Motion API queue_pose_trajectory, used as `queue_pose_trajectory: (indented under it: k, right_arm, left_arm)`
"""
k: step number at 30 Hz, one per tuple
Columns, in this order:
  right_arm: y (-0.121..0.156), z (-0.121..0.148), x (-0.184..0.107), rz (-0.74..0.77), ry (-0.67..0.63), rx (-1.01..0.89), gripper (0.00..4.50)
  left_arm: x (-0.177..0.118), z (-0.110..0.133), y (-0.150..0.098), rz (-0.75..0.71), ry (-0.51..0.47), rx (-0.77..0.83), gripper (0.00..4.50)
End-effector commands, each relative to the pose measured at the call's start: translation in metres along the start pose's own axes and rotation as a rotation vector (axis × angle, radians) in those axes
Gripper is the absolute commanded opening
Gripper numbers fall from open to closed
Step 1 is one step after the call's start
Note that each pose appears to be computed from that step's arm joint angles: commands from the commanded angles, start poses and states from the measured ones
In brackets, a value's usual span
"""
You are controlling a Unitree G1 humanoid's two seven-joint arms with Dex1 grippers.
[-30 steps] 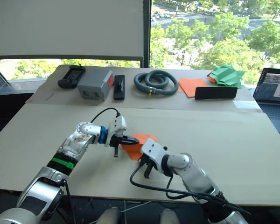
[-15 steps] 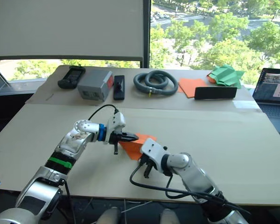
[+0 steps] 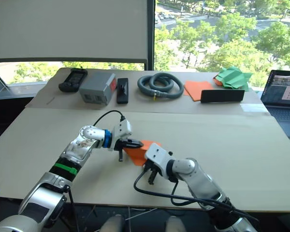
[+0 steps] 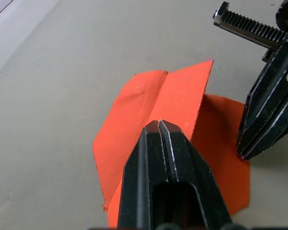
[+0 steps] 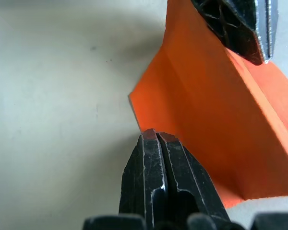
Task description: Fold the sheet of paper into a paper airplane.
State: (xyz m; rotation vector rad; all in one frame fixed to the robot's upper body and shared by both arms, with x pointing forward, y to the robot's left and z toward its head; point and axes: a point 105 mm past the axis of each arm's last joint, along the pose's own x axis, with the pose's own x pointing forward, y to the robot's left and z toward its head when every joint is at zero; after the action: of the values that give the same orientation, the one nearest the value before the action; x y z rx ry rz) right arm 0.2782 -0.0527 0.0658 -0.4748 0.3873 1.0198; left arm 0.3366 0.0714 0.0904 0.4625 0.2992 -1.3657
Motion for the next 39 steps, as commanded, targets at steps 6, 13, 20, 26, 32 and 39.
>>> queue_pose_trajectory:
  k: [6,13,20,26,32,39]
  right_arm:
    - [-0.002,-0.004,-0.001,-0.005,0.018,0.022,0.02]
    - [0.003,0.029,-0.029,0.052,-0.068,0.012,0.02]
    - [-0.025,0.050,-0.052,-0.001,-0.161,0.166,1.24]
    - [-0.057,0.035,-0.047,-0.109,-0.122,0.255,3.31]
    - [-0.062,0.028,-0.037,-0.096,-0.133,0.337,3.31]
    - [-0.069,0.022,-0.036,-0.080,-0.169,0.459,3.31]
  left_arm:
    - [-0.007,-0.008,-0.009,0.009,0.016,-0.017,0.00]
    - [-0.003,0.003,-0.016,0.021,-0.029,-0.016,0.00]
    - [-0.009,0.001,-0.024,0.044,-0.047,-0.028,0.00]
    - [-0.012,-0.007,-0.031,0.066,-0.053,-0.064,0.00]
    - [-0.010,-0.012,-0.033,0.081,-0.054,-0.063,0.00]
    - [-0.007,-0.006,-0.041,0.075,-0.080,-0.042,0.00]
